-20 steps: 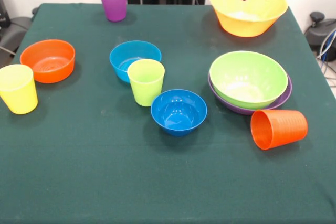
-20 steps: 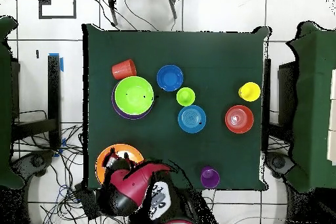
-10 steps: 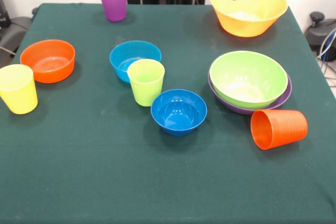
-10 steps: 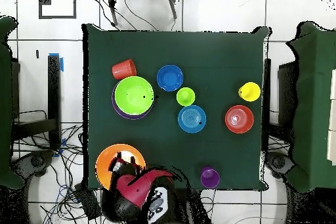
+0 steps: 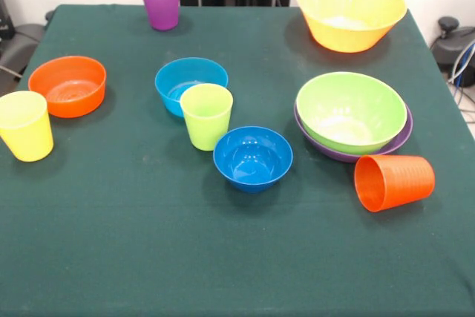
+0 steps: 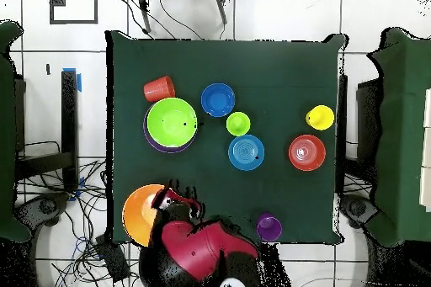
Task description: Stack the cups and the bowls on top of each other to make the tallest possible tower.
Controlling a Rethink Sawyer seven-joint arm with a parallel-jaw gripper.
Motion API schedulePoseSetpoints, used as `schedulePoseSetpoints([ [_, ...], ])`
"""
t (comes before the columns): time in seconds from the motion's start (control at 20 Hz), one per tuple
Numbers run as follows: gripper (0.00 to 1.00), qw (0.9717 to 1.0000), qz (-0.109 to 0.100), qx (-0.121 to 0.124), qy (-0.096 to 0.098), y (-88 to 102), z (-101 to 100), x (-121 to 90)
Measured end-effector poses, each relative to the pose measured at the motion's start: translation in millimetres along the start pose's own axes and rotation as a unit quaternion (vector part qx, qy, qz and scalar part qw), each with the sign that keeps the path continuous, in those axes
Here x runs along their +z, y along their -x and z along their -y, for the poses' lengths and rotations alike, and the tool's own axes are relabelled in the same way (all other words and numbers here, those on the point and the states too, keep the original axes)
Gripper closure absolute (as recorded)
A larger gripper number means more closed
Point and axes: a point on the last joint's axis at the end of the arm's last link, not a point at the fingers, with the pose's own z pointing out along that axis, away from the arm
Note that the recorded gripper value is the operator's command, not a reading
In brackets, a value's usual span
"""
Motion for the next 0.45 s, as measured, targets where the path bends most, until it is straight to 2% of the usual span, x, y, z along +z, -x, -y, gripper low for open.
schedulePoseSetpoints([
  [0.1,0.0,0.9997,0.022,0.009,-0.006,22.0,4,-14],
  [0.3,0.0,0.9987,0.047,0.016,-0.009,50.0,4,-29],
  [0.45,0.0,0.9984,0.055,0.015,-0.007,58.5,1,-34],
])
